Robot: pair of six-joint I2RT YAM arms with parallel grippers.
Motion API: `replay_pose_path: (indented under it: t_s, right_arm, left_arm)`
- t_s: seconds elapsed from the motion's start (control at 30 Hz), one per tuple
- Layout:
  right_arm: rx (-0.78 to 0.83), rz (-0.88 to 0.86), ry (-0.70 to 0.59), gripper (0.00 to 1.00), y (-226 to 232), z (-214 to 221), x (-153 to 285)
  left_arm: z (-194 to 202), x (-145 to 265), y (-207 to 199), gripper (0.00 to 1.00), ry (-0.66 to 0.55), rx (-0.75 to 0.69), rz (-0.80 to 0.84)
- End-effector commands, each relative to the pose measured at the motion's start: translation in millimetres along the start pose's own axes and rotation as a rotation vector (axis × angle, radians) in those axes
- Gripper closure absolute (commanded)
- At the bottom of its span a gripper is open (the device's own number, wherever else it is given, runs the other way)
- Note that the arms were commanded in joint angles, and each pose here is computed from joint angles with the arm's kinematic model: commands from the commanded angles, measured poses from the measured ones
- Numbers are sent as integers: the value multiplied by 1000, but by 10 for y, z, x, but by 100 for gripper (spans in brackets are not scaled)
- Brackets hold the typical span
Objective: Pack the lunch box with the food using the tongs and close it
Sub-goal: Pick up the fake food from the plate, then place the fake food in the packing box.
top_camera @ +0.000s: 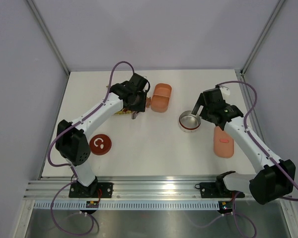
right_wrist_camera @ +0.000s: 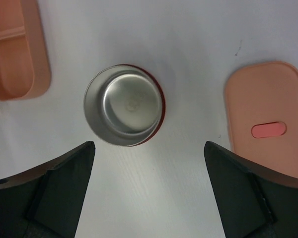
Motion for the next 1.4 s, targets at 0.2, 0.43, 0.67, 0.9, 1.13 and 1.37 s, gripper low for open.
replay_pose_path:
  t_s: [0.2,0.43,0.67,0.9,1.13,1.37]
  right_arm:
    - [-200,65,-16,0,-338,-541,-27]
    - [-254,51,-54,1,-408,-652,81]
    - [-256,65,-107,1,-488,-691,214]
    - [-245,79,-127,1,-529,-712,255]
    - [-241,83,-125,0,-537,-705,232]
    - [-237,75,-118,1,-532,-688,225]
  left_arm:
    - [-278,593,-700,100,-163,-194,260]
    - [-375,566,-1128,100,-173,-248,364]
    - [-405,412,-1438,100,-148,-273,451]
    - [-319,161,-1605,100,-98,-290,462]
    - [-276,79,-1634,67,-77,-295,469]
    - [-279,112,-1648,49,-82,-296,491]
Point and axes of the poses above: each gripper's point midway between its finger pads, its own x axis back along the fingers, its own y axis along the line the jaws close on, z = x × y, the point moved 7 cm from there along x, back along the fingers, and after that the axes turned 13 degrees about -x, right-handed, at the moved point
